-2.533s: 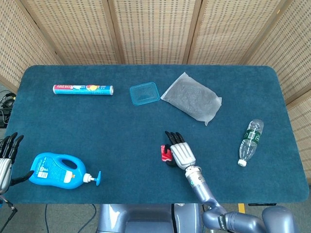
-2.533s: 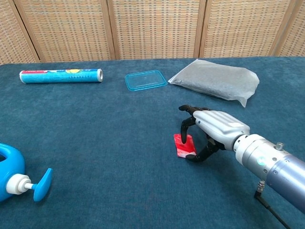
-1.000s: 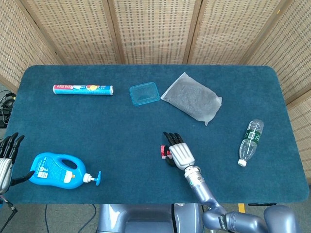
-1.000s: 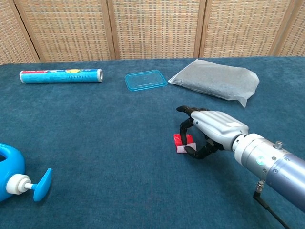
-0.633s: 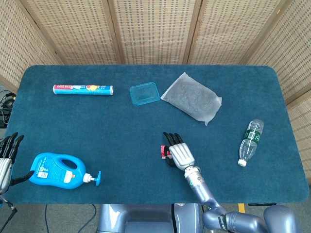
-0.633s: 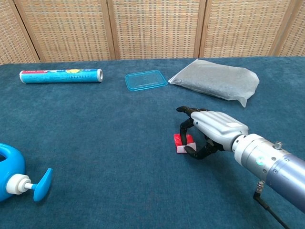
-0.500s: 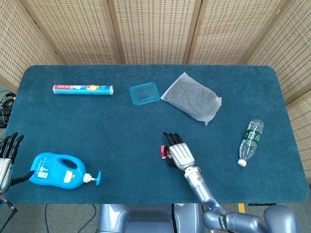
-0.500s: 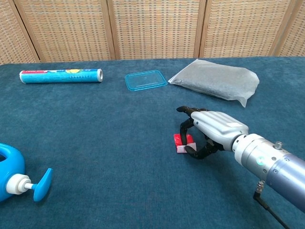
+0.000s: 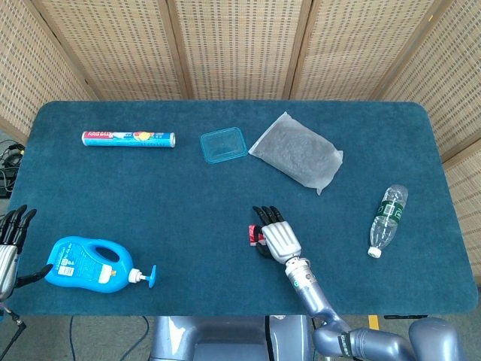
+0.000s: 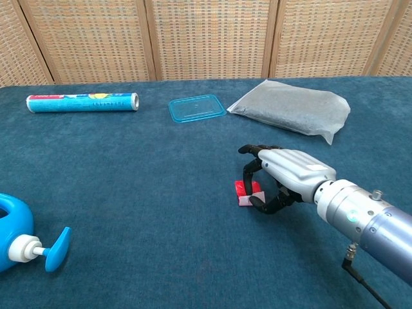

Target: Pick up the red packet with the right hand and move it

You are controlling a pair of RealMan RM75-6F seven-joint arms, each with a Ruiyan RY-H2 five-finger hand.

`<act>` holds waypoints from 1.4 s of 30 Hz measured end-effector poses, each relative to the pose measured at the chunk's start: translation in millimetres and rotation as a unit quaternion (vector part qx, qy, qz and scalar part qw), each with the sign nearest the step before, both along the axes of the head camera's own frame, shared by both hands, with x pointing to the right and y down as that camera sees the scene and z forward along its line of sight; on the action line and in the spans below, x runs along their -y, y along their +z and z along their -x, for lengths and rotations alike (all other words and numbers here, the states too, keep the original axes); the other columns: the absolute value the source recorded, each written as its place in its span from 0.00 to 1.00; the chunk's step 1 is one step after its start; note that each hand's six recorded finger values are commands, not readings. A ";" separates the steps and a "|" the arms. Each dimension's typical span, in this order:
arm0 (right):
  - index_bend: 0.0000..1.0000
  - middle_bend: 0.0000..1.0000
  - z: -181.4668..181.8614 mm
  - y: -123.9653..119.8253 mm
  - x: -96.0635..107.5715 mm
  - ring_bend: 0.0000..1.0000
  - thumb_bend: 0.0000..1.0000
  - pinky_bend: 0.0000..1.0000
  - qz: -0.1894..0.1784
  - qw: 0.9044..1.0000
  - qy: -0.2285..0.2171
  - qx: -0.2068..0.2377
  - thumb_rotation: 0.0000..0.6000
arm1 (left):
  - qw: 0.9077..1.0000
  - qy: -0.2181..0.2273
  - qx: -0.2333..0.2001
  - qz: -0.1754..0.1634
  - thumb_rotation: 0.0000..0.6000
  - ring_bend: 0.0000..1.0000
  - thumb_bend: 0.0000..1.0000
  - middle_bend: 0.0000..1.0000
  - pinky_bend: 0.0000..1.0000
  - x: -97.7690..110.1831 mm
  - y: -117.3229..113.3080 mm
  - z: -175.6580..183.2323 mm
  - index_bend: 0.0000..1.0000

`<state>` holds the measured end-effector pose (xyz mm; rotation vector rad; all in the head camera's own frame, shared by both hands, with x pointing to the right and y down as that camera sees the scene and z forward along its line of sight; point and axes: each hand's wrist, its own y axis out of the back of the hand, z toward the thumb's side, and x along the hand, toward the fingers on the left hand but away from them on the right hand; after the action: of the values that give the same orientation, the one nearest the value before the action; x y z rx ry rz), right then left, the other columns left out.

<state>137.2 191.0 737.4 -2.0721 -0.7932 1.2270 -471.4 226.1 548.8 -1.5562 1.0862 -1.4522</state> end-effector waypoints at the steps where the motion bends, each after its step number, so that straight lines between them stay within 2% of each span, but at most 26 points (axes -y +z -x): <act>1: 0.76 0.14 0.0 0.0 0.0 0.00 0.62 0.00 0.000 1.000 0.000 0.000 1.00 | 1.000 0.000 0.000 0.000 1.00 0.00 0.13 0.00 0.08 0.0 0.0 0.1 0.00; 12: 0.76 0.14 2.5 -3.0 5.8 0.00 0.61 0.00 -0.010 1.000 0.002 0.001 1.00 | 1.000 -0.001 -0.001 0.000 1.00 0.00 0.13 0.00 0.08 0.2 -0.5 0.5 0.00; 25: 0.76 0.15 15.2 -17.1 36.2 0.00 0.60 0.00 -0.035 0.999 0.012 0.010 1.00 | 1.000 -0.004 0.000 0.002 1.00 0.00 0.13 0.00 0.08 1.3 1.2 2.2 0.00; 42: 0.76 0.15 19.3 -10.0 65.4 0.00 0.59 0.00 -0.040 0.999 0.023 -0.008 1.00 | 1.000 -0.007 0.005 0.012 1.00 0.00 0.13 0.00 0.08 2.1 8.3 4.4 0.00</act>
<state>117.8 125.6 727.4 -1.9865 -0.8736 1.2150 -475.8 224.0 557.1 -1.5611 1.0788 -1.4854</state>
